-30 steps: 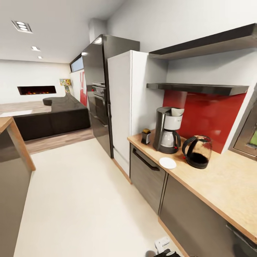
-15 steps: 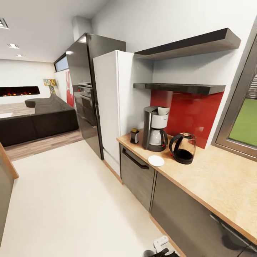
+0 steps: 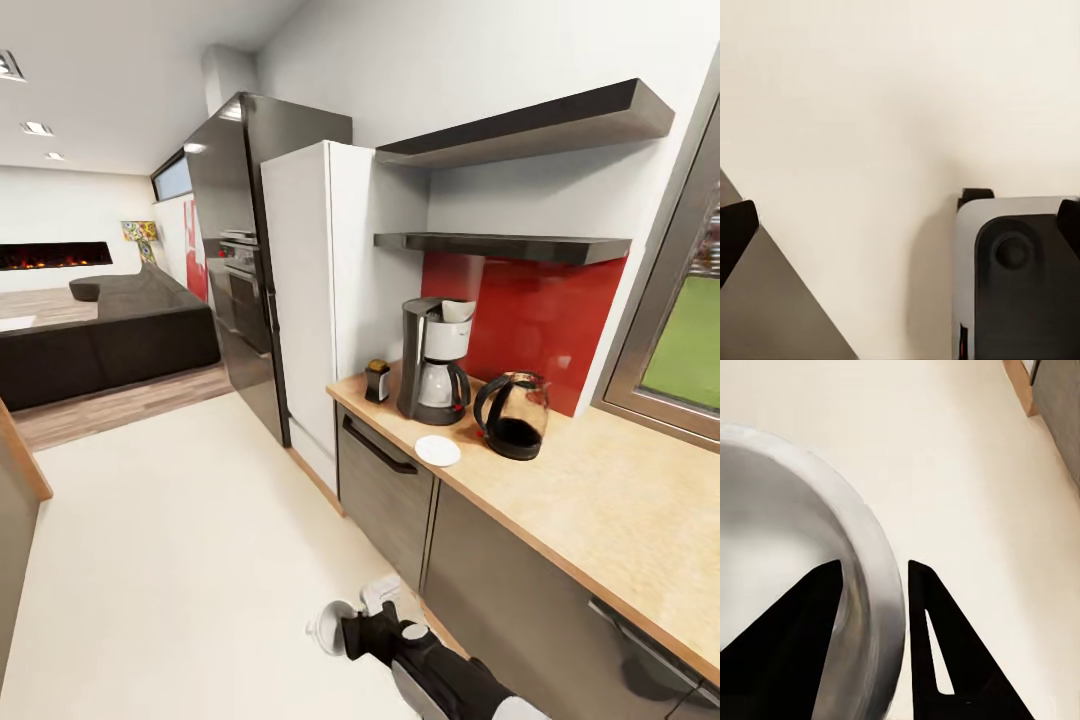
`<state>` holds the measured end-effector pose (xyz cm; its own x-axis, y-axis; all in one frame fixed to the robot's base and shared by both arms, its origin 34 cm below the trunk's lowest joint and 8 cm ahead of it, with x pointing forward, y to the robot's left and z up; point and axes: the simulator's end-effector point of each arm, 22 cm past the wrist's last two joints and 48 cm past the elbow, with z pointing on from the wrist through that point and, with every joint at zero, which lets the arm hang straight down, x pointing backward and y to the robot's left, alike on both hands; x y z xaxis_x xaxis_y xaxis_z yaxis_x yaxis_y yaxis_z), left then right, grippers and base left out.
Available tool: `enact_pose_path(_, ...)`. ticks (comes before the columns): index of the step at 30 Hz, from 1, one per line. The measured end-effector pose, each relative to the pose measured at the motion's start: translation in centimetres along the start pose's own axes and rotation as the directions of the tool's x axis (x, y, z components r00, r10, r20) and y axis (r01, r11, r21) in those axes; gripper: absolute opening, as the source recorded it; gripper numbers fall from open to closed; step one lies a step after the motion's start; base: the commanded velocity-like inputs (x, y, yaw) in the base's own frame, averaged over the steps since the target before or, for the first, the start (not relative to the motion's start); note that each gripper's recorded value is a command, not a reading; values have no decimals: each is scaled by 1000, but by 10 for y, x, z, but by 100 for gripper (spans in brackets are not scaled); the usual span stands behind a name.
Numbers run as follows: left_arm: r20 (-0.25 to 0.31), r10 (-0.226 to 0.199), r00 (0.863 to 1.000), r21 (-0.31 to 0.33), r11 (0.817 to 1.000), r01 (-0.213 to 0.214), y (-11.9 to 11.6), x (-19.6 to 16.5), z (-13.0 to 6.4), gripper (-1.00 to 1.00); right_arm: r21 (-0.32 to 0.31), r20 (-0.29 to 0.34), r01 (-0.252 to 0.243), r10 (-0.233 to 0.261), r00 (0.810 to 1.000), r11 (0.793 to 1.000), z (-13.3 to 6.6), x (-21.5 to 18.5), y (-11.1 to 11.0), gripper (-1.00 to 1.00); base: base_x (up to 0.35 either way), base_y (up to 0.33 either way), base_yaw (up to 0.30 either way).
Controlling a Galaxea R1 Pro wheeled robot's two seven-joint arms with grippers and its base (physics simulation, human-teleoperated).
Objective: Set up a coffee station on the kitchen countertop: keep the coffee maker on the countertop, move the bottle of coffee from the kitchen shelf to the counter next to the coffee maker, place a paper coffee filter on top of the coffee maker, put the saucer next to the coffee maker with the coffee cup on the saucer, and place the electric kettle next to the coffee maker.
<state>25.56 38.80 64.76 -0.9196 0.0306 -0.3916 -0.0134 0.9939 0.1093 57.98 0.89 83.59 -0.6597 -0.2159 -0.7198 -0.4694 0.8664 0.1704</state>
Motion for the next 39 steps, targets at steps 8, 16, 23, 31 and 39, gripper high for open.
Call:
enact_pose_path(8, -83, -7, 997, -11, 1000, 6, 9, 18, -1, 100, 51, 152, -60, 52, 987, 997, -54, -248, -44, -100, 0, 0, 0)
enact_pose_path(16, -100, -6, 995, -9, 1000, 5, 7, 22, -2, 100, 425, 91, -57, 20, 996, 904, -127, -341, -131, -100, 0, 0, 0)
enact_pose_path(23, -113, -10, 994, -2, 1000, 9, 1, 25, -1, 100, 584, 45, -29, 4, 999, 811, -154, -338, -163, -100, 0, 0, 0)
enact_pose_path(31, -114, 9, 993, 3, 1000, -9, -3, 25, -1, 100, 625, 61, -83, 58, 996, 776, -166, -335, -188, -100, 0, 0, 0)
enact_pose_path(39, -114, 9, 993, 2, 1000, -9, -3, 25, -1, 100, 613, 97, -182, 155, 983, 769, -173, -330, -208, -100, 78, 19, 0)
